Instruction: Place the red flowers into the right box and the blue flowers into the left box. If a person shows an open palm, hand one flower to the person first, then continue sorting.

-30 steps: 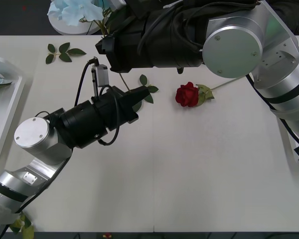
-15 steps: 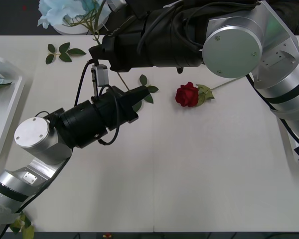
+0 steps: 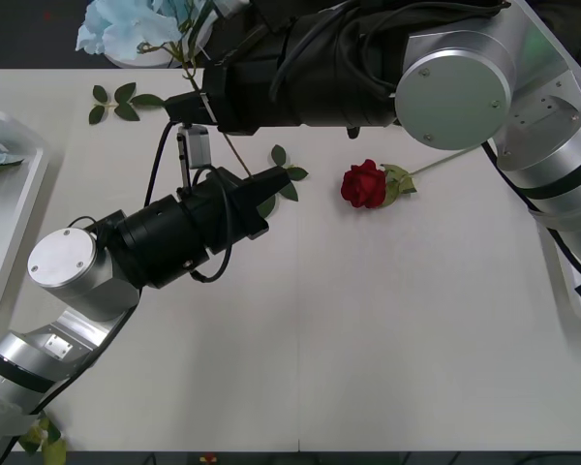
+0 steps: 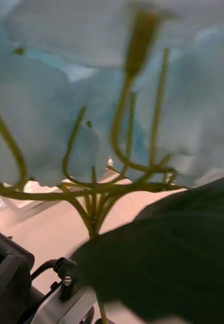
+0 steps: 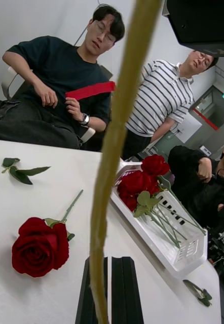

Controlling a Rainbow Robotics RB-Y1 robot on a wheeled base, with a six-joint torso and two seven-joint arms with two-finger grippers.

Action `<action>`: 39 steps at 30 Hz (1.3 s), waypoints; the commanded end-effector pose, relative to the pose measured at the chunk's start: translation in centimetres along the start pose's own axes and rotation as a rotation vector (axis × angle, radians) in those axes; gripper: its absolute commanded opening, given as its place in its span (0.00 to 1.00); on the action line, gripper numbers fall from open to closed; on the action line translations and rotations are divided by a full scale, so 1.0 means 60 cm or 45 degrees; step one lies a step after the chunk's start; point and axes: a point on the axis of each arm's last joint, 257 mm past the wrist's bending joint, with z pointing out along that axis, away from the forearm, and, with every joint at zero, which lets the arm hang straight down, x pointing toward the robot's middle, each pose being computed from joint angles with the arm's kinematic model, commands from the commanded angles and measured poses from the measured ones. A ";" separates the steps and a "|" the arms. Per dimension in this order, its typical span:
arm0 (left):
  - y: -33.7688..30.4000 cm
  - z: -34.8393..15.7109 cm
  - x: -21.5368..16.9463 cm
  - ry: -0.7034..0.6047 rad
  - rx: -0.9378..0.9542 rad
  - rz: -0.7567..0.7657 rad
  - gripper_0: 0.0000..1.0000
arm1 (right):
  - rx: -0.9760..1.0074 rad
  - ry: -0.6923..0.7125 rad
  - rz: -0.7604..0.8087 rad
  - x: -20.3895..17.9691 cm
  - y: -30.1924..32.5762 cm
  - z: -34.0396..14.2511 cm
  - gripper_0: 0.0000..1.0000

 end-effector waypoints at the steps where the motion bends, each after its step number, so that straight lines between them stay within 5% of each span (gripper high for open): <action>1: -0.014 0.017 -0.030 -0.024 0.028 0.120 0.00 | 0.065 0.014 -0.123 -0.034 -0.029 -0.030 0.96; 18: 0.158 -0.172 -0.141 0.037 -0.266 0.239 0.00 | 0.234 0.465 -0.567 0.100 -0.193 -0.143 0.96; 39: 0.339 -0.744 -0.289 0.542 -0.909 0.130 0.00 | 0.216 1.179 -1.202 0.337 -0.443 -0.285 0.96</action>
